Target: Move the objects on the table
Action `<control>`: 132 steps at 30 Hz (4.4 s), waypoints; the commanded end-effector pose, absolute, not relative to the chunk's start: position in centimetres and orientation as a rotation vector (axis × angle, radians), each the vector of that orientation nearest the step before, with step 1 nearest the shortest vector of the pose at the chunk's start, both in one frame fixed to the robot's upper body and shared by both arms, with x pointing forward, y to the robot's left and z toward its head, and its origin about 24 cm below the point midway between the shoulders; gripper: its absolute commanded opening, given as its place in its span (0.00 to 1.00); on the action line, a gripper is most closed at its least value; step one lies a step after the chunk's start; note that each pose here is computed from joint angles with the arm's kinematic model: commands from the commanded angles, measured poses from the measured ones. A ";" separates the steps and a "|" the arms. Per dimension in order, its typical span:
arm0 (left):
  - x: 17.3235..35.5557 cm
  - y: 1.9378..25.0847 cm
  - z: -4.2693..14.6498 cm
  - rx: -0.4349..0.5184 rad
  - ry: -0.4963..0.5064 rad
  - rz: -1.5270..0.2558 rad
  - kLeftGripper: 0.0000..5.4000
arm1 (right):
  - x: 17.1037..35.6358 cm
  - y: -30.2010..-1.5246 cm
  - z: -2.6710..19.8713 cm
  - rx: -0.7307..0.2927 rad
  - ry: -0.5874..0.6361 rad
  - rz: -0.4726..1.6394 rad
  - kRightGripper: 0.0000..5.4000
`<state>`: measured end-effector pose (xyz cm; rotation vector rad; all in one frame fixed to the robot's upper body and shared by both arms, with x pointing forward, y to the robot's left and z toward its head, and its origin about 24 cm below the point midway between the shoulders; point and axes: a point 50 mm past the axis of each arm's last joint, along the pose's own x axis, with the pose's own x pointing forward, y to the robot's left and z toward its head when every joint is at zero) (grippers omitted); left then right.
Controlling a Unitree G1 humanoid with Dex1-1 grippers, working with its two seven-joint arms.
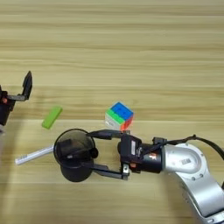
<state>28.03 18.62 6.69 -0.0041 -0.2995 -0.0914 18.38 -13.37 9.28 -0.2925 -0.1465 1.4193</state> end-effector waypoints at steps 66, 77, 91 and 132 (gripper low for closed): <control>28.3 18.2 6.9 -0.001 -0.314 -0.097 1.00 | 19.8 -17.8 14.5 -0.153 -0.311 1.239 0.19; 28.3 18.2 7.0 -0.001 -0.317 -0.097 1.00 | 19.8 -17.1 10.4 -0.216 -0.134 1.189 0.19; 28.3 18.2 7.0 -0.002 -0.320 -0.096 1.00 | 20.2 -16.4 6.7 -0.217 -0.001 1.075 0.19; 28.4 18.3 6.9 -0.003 -0.321 -0.097 1.00 | 20.1 -17.1 1.2 -0.215 0.311 0.966 0.19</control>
